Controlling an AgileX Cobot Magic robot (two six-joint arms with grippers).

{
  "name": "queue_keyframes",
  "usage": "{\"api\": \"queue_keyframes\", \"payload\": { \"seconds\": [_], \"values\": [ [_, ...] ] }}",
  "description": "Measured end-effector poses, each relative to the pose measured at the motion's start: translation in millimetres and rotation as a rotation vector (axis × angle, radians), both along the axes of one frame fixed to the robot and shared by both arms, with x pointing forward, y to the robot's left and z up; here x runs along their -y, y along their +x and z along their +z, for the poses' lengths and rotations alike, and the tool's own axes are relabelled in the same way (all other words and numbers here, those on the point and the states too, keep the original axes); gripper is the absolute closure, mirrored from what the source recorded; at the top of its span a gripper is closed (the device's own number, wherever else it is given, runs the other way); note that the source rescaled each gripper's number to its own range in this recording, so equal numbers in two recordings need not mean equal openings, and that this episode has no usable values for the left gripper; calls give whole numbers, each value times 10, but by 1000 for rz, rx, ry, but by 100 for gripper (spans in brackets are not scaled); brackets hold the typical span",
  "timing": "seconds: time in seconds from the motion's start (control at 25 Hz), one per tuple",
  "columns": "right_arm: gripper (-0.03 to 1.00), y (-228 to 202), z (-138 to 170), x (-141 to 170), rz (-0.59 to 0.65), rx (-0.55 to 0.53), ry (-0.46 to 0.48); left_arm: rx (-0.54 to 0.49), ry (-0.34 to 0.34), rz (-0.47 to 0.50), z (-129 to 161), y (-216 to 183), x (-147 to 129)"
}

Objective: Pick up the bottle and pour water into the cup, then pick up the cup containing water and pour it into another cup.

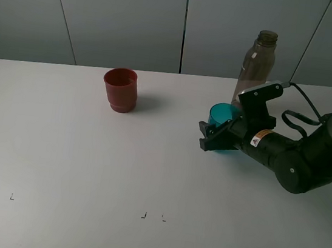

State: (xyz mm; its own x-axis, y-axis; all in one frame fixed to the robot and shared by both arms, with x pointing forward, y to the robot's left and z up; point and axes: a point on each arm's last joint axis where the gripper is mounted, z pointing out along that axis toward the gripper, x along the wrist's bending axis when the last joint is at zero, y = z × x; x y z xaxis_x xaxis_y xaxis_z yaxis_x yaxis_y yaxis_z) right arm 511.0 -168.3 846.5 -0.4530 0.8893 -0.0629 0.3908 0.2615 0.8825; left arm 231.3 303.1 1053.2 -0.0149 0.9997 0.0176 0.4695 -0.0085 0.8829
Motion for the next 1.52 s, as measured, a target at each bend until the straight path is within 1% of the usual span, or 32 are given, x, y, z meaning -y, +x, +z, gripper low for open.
{"api": "queue_keyframes", "payload": {
  "seconds": [0.04,0.08,0.12,0.16,0.28,0.44,0.68,0.84,0.92,0.96,1.04,1.24,1.36,1.52],
  "values": [
    [16,0,0,0,0,0,0,0,0,0,0,0,0],
    [4,0,0,0,0,0,0,0,0,0,0,0,0],
    [0,0,0,0,-1,-1,2,0,0,0,0,0,0],
    [-2,0,0,0,-1,-1,2,0,0,0,0,0,0],
    [-3,-9,0,4,-2,-24,-7,0,0,0,0,0,0],
    [-3,-58,109,26,-14,-130,-33,0,0,0,0,0,0],
    [-3,-168,535,80,-27,-200,-50,0,0,0,0,0,0],
    [-3,-347,795,167,-62,-325,-65,0,0,0,0,0,0],
    [-3,-458,945,211,-64,-369,-71,0,6,-3,0,0,0],
    [-3,-502,1020,228,-66,-374,-63,0,6,-3,0,0,0],
    [-3,-613,1215,274,-67,-366,-41,0,0,0,0,0,0],
    [-3,-943,1698,419,-51,-278,16,0,6,-3,0,0,0],
    [-3,-1201,1926,542,-34,-225,23,0,6,-3,0,0,0],
    [-3,-1576,2141,727,-21,-156,28,0,6,-3,0,0,0]
  ]
}}
